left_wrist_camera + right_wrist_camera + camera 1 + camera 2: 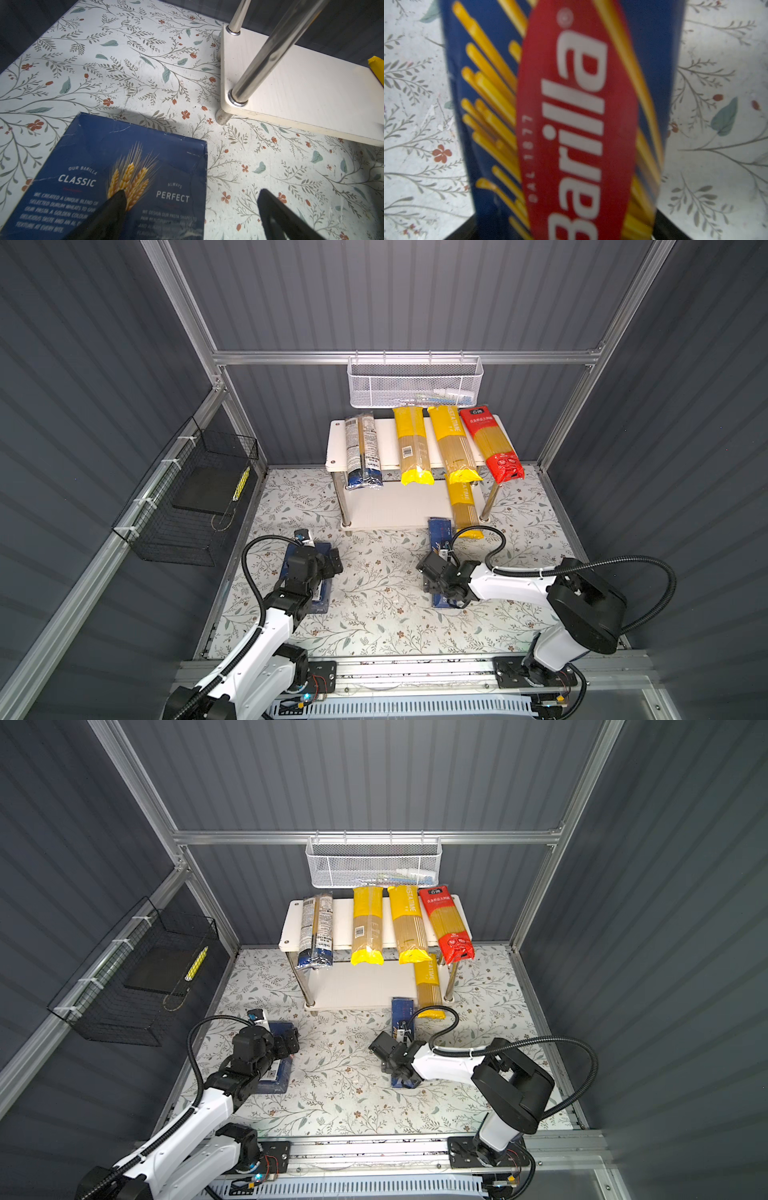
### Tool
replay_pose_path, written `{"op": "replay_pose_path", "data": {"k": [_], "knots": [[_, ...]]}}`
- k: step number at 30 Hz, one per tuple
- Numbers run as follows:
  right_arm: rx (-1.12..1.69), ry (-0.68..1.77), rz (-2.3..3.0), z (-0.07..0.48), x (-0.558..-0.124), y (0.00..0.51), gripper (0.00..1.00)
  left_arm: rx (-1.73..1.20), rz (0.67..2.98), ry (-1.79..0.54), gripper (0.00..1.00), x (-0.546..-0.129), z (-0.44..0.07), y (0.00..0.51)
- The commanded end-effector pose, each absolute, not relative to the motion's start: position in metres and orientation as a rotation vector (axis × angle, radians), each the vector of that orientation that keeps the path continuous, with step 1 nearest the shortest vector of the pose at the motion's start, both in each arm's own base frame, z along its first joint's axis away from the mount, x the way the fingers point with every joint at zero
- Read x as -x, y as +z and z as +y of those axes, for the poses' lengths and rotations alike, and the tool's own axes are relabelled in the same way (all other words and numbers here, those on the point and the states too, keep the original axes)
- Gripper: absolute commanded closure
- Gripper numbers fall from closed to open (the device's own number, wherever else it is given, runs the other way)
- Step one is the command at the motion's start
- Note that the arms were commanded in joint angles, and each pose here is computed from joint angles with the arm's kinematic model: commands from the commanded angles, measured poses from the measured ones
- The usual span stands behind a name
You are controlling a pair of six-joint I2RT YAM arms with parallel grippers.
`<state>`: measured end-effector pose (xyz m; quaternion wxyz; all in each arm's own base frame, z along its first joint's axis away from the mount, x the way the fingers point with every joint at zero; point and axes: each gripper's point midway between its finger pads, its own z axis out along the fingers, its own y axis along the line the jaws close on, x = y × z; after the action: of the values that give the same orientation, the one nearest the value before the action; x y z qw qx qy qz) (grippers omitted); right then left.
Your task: Place and organize the pasta boxes and bags onto the shelf
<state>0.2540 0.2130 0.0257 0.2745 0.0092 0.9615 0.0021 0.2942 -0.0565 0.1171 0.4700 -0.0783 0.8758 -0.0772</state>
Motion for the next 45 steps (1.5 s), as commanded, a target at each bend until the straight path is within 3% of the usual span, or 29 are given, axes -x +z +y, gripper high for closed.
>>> {"op": "replay_pose_path", "data": {"k": [1, 10, 23, 45], "knots": [[-0.046, -0.027, 2.582, 0.207, -0.255, 0.025, 0.18, 0.165, 2.138, -0.197, 0.01, -0.296, -0.060, 0.121], [-0.054, -0.044, 2.579, 0.205, -0.256, 0.023, 0.25, 0.160, 2.139, -0.202, 0.01, -0.297, -0.061, 0.121], [-0.066, 0.037, 2.477, 0.211, -0.269, 0.058, 0.46, 0.161, 2.141, -0.203, 0.01, -0.297, -0.061, 0.120], [-0.007, 0.115, 2.302, 0.228, -0.330, 0.141, 0.51, 0.158, 2.135, -0.205, 0.01, -0.296, -0.061, 0.123]]}}
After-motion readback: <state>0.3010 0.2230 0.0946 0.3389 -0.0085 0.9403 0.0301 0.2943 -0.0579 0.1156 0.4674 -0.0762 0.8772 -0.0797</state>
